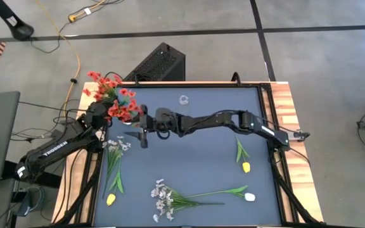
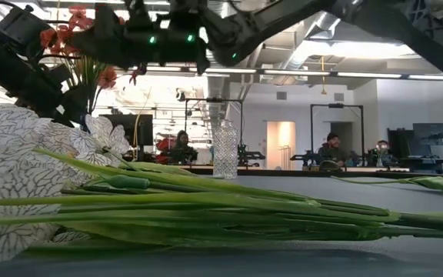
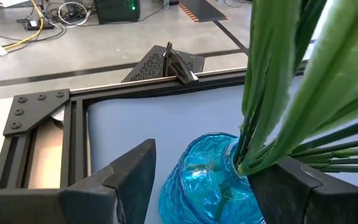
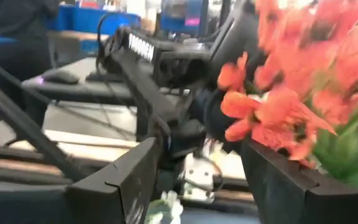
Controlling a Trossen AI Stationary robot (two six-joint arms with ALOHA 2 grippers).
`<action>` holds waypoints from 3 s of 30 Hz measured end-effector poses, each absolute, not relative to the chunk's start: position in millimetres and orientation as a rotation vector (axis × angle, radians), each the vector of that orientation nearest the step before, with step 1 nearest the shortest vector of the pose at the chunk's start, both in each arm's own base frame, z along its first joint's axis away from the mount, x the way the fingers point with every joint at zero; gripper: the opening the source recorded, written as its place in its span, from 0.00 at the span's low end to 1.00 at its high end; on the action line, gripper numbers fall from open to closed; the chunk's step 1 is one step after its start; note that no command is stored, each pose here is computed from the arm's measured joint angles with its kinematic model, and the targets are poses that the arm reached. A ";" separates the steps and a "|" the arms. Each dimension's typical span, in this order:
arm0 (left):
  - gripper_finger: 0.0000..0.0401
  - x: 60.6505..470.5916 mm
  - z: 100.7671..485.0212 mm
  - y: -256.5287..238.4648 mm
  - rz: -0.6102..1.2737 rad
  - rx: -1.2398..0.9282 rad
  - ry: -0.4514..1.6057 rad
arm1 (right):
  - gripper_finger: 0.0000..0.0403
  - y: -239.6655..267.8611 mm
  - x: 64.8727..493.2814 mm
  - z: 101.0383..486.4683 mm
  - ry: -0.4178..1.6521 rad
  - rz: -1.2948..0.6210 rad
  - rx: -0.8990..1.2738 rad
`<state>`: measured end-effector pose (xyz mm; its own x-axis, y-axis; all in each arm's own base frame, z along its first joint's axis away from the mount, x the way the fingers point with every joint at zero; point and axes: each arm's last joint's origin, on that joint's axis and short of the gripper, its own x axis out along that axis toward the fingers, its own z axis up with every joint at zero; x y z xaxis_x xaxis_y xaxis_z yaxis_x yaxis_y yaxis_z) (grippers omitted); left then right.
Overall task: Sort flowers into vase by color
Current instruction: Put the orange flowers into the blue vase, then move the white flowers to the center of the table
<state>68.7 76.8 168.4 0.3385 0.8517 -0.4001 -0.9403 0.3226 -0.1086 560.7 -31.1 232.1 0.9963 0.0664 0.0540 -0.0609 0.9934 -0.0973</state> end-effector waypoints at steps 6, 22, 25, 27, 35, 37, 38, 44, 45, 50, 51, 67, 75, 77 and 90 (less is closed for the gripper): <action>0.57 71.0 168.7 75.9 1.112 -0.340 0.310 | 0.65 -40.4 573.7 237.4 -0.116 0.048 -0.094; 0.57 71.7 169.3 75.8 1.078 -0.287 0.336 | 0.65 -97.2 567.2 238.4 -0.054 -0.087 -0.049; 0.57 72.7 169.3 75.2 1.036 -0.283 0.343 | 0.65 -101.7 566.4 238.6 -0.056 -0.095 -0.046; 0.57 73.1 169.2 74.9 1.020 -0.291 0.342 | 0.65 -104.5 565.9 238.6 -0.056 -0.098 -0.037; 0.57 68.5 172.8 70.5 1.011 -0.294 0.287 | 0.65 -113.4 564.1 238.9 -0.059 -0.102 -0.035; 0.57 66.3 174.7 67.8 0.992 -0.298 0.256 | 0.65 -118.5 563.1 238.6 -0.057 -0.111 -0.032; 0.57 65.2 175.4 66.3 0.976 -0.300 0.244 | 0.65 -121.9 562.3 238.5 -0.057 -0.117 -0.028; 0.57 61.9 179.8 60.4 0.901 -0.337 0.158 | 0.65 -134.4 559.5 238.3 -0.057 -0.139 -0.010; 0.57 62.1 180.0 59.9 0.883 -0.342 0.155 | 0.65 -134.1 559.6 238.1 -0.055 -0.138 -0.009; 0.57 64.0 180.8 57.8 0.785 -0.354 0.153 | 0.65 -132.3 560.0 237.5 -0.048 -0.134 -0.008; 0.57 64.7 181.6 57.5 0.760 -0.352 0.147 | 0.65 -132.3 560.0 237.1 -0.045 -0.134 -0.008; 0.57 73.0 179.1 44.0 0.450 -0.607 0.163 | 0.65 -131.2 561.4 240.9 0.108 -0.123 -0.005; 0.57 79.7 180.7 30.1 0.212 -0.657 0.206 | 0.65 -129.6 558.8 249.6 0.255 -0.065 0.000; 0.56 81.2 181.8 26.8 0.171 -0.646 0.208 | 0.65 -127.4 557.5 253.7 0.301 -0.047 -0.005; 0.49 86.4 184.6 6.6 -0.001 -0.613 0.240 | 0.65 -99.6 529.4 290.4 0.532 0.035 -0.058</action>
<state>86.4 6.6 184.6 0.9722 -0.0714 -0.2229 -0.0704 0.8190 -0.5694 529.4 -99.6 290.4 0.8614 0.0180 -0.5075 -0.0479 0.9978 -0.0460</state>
